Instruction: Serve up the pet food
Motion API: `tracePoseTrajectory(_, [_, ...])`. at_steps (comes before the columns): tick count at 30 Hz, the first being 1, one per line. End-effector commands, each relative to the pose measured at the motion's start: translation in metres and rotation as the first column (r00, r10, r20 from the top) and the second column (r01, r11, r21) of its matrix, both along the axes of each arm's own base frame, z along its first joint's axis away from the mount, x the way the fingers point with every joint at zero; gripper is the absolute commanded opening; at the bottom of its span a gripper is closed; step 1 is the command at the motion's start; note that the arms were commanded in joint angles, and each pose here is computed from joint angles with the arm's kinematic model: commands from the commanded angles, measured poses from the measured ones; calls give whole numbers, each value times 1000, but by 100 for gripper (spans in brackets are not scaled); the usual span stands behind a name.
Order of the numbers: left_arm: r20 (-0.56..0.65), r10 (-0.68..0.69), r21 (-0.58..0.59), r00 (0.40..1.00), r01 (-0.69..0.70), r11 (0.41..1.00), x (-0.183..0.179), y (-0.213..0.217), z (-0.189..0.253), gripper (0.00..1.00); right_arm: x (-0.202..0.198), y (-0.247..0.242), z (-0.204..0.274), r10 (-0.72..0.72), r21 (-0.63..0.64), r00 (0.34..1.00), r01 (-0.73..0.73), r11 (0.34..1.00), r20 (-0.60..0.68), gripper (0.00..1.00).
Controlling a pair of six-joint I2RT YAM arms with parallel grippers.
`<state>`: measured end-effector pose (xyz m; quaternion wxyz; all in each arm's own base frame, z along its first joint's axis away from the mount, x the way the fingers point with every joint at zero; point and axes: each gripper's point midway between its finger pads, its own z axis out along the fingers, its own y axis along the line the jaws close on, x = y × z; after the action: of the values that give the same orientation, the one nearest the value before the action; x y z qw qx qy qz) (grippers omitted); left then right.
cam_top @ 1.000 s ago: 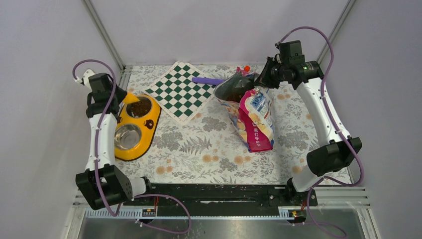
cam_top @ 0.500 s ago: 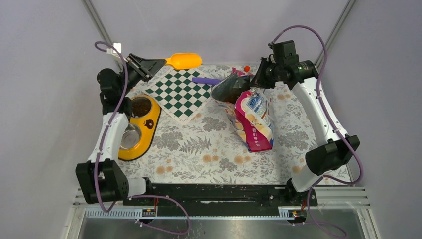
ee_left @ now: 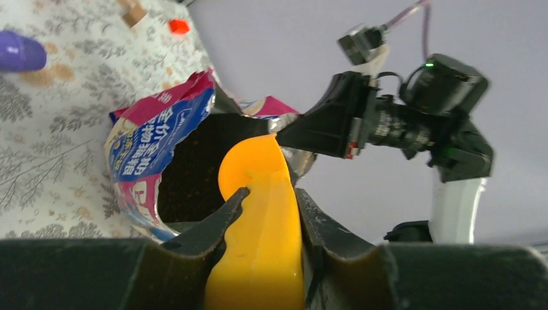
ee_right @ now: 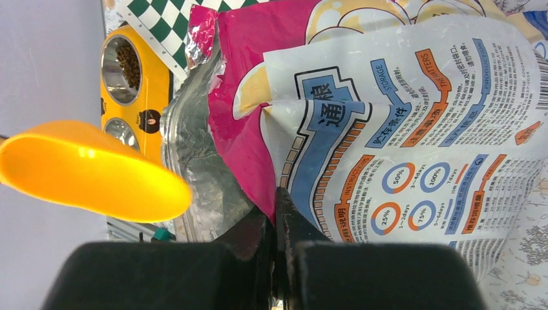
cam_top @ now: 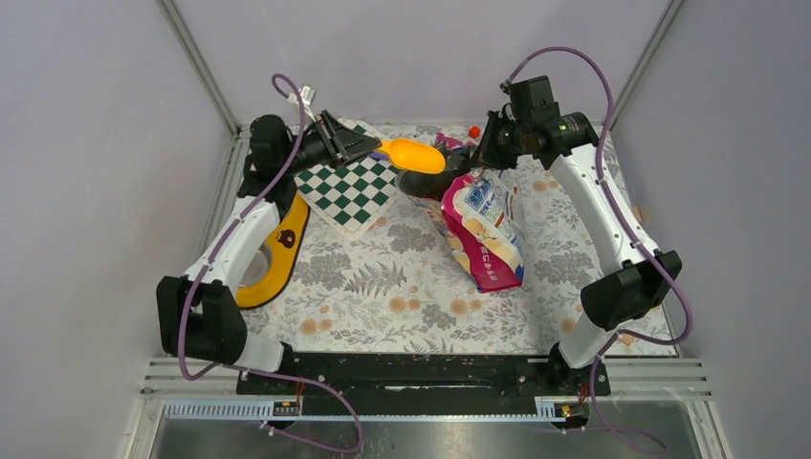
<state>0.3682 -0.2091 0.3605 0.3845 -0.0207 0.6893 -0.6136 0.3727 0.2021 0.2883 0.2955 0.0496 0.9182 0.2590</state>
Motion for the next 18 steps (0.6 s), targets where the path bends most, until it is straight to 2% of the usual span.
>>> tracePoseTrajectory(1, [-119, 17, 148, 993, 1, 989, 13, -9, -33, 0, 6, 26, 46, 61, 56, 987, -70, 996, 147, 0])
tracePoseTrajectory(4, [-216, 24, 184, 976, 16, 983, 17, -16, -56, 0, 8, 29, 41, 70, 23, 986, -74, 997, 148, 0])
tracePoseTrajectory(14, [-329, 84, 273, 940, 10, 962, 35, -66, -103, 0, 9, 48, 25, 115, -55, 983, -108, 993, 145, 0])
tracePoseTrajectory(18, [-336, 119, 440, 934, 44, 897, 39, -86, -132, 0, 7, 56, 16, 134, -71, 982, -125, 990, 130, 0])
